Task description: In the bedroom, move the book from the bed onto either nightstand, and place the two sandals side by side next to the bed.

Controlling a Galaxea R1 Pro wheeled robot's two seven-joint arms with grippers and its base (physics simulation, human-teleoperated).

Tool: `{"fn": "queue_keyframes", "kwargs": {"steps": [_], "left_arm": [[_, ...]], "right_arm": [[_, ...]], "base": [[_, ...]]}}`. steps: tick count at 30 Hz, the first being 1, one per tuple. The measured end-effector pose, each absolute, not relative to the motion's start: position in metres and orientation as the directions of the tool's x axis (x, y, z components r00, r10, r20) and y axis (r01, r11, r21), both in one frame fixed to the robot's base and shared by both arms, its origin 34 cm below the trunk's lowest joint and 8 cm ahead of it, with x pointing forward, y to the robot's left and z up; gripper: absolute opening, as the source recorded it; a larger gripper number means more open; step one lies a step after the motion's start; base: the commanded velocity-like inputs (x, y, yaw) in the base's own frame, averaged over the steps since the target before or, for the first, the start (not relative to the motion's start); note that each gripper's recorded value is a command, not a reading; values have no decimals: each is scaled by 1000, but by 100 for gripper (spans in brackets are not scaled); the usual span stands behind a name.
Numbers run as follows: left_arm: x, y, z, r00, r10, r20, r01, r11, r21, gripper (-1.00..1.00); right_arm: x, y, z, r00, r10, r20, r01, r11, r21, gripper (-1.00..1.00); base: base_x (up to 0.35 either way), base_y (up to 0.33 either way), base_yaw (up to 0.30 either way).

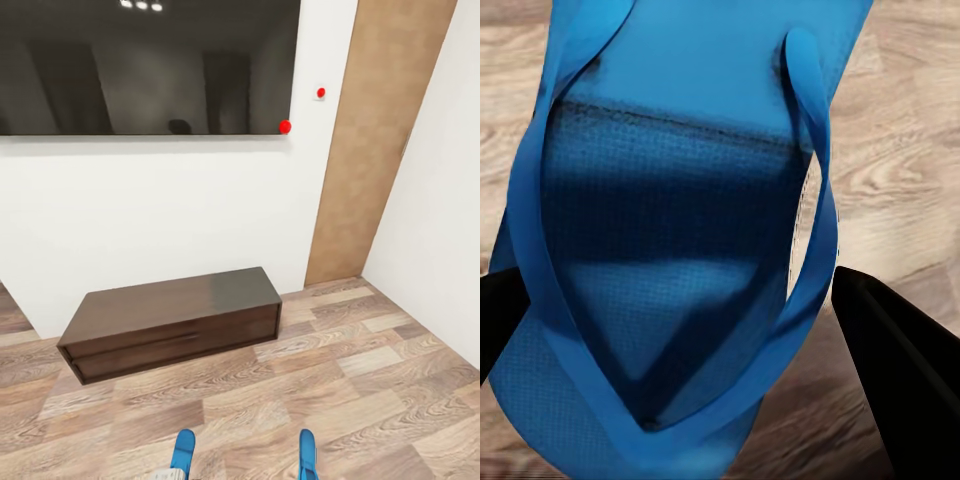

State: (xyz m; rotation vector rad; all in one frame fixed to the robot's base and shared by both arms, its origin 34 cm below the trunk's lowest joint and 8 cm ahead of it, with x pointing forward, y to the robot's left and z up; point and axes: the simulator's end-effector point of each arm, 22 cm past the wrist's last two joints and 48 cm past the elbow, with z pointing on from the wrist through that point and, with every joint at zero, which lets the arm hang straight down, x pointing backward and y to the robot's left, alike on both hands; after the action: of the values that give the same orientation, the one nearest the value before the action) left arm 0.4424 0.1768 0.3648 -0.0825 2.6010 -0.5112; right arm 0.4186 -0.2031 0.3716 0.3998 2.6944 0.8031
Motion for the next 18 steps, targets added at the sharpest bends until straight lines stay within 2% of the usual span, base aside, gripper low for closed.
{"fn": "queue_keyframes", "kwargs": {"steps": [18], "left_arm": [[442, 177, 365, -881, -148, -449, 33, 928, -370, -100]], "right_arm": [[419, -203, 372, -916, 345, -204, 177, 805, 566, -100]], "base": [[0, 0, 298]]}}
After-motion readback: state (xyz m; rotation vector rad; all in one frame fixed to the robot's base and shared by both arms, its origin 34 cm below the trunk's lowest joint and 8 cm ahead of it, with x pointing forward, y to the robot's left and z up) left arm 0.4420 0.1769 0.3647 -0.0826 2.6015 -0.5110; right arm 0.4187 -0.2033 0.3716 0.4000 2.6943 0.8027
